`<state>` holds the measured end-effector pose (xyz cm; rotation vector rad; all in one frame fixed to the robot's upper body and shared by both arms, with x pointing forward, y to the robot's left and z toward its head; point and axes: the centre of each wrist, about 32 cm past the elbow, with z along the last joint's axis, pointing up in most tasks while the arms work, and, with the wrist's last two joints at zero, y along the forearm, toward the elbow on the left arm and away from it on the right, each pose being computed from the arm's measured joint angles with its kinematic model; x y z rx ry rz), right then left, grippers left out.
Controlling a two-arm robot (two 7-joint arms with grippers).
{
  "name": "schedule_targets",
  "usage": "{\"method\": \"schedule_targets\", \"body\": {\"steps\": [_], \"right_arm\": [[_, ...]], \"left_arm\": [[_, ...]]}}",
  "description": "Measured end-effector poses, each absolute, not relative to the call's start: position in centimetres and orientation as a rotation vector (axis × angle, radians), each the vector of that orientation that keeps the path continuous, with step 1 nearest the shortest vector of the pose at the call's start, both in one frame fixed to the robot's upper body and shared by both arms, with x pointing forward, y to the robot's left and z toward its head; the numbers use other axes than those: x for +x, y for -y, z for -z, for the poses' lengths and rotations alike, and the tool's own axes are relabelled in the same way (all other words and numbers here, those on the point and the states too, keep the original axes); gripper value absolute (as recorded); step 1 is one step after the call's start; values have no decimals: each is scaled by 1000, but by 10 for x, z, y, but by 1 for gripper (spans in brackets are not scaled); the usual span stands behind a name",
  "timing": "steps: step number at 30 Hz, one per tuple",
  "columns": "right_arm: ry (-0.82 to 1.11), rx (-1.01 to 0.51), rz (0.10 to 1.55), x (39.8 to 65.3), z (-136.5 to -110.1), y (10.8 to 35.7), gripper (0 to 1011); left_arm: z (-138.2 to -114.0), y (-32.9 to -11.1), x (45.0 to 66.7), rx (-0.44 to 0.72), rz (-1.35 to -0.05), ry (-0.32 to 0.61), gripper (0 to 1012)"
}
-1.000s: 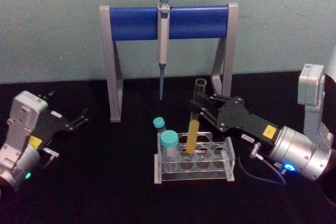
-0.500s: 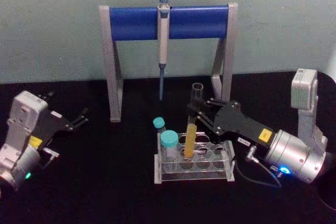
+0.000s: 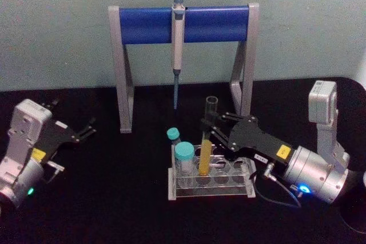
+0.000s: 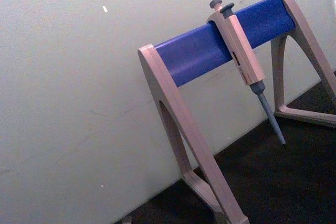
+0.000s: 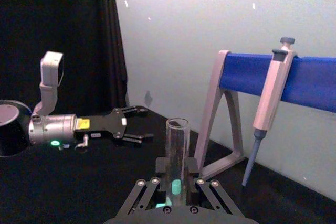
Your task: Pick up the test tube from the test tube rack, shake it, then place it back into the test tube rack.
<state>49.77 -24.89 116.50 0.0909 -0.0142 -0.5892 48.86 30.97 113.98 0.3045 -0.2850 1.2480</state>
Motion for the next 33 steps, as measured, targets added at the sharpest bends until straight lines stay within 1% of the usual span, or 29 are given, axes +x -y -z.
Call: {"method": "schedule_targets", "body": {"steps": [33], "right_arm": [[-39, 45, 613, 500, -1141, 243, 229]], "left_arm": [[-1140, -310, 489, 304, -1248, 285, 1001]]}}
